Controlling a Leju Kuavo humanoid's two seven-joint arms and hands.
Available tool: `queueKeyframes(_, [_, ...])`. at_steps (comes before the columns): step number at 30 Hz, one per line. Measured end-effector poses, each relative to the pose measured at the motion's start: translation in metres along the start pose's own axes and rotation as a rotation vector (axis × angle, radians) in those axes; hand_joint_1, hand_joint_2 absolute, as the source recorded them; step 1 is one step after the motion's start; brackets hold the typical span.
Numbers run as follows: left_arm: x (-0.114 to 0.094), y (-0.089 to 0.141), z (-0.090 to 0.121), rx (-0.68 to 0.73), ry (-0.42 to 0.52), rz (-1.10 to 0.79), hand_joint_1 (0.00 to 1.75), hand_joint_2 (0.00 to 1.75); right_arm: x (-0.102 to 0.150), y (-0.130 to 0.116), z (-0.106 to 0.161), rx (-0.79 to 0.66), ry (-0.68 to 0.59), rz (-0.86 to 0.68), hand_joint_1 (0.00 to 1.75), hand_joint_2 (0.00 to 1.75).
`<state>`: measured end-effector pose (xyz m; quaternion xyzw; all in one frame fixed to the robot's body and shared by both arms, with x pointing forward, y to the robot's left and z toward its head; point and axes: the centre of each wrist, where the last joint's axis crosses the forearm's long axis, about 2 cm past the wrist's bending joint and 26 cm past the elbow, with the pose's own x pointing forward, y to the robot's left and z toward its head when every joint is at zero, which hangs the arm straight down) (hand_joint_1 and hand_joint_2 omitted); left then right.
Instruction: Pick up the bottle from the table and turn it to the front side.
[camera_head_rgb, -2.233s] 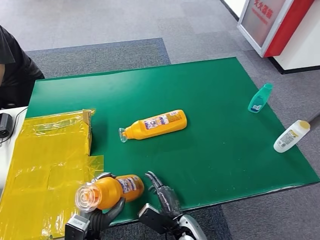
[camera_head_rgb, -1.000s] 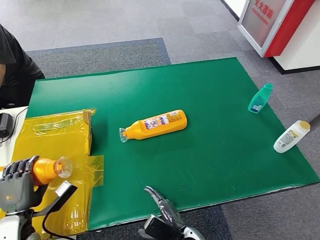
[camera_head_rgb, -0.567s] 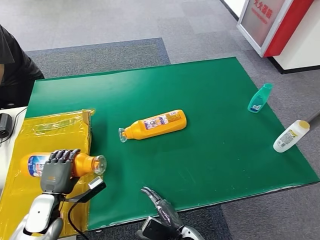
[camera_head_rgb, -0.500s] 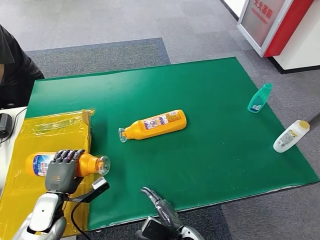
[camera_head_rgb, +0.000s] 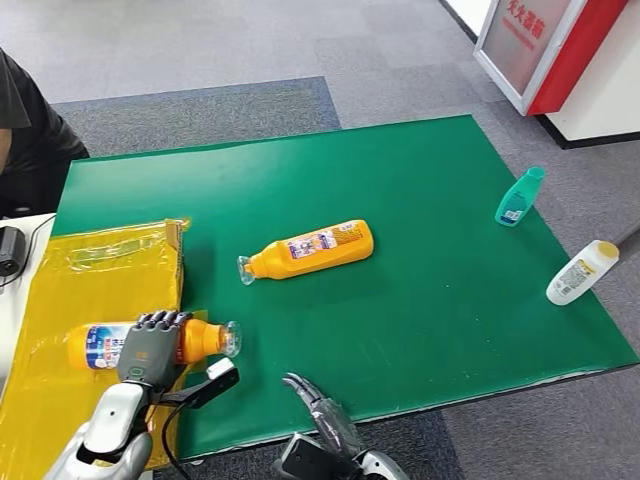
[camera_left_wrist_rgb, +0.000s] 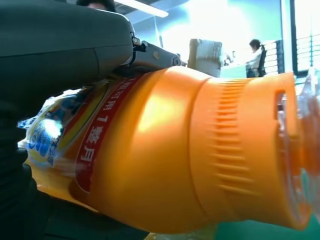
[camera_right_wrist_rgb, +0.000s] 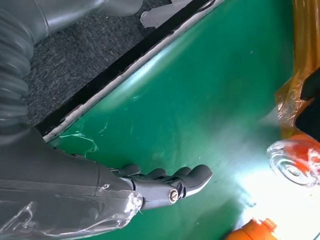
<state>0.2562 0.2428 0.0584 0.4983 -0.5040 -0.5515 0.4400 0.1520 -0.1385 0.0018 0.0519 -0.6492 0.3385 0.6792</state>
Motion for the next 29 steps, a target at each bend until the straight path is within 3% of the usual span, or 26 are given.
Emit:
queueKeyframes(1, [0.001,0.000,0.000,-0.008,0.014,0.007,0.00,1.75,0.000,0.000,0.000,-0.004,0.003,0.001,0.00,1.75])
queueKeyframes(5, [0.003,0.000,0.005,-0.031,0.072,0.077,0.00,0.00,0.000,0.000,0.001,-0.023,0.012,0.006,0.00,1.75])
queueKeyframes(12, [-0.001,0.004,0.026,0.030,0.119,0.321,0.00,0.00,-0.001,-0.001,0.004,-0.057,0.033,0.012,0.00,1.75])
queueKeyframes(20, [-0.015,0.005,0.070,0.269,0.028,0.832,0.00,0.00,-0.002,-0.003,0.009,-0.119,0.044,0.002,0.00,1.75])
queueKeyframes(24, [-0.019,0.004,0.085,0.302,0.032,0.914,0.00,1.75,-0.003,-0.003,0.010,-0.127,0.040,0.001,0.00,1.75])
queueKeyframes(29, [-0.014,-0.006,0.100,0.296,-0.118,1.341,0.00,1.75,-0.005,-0.002,0.015,-0.153,-0.006,-0.003,0.00,1.75])
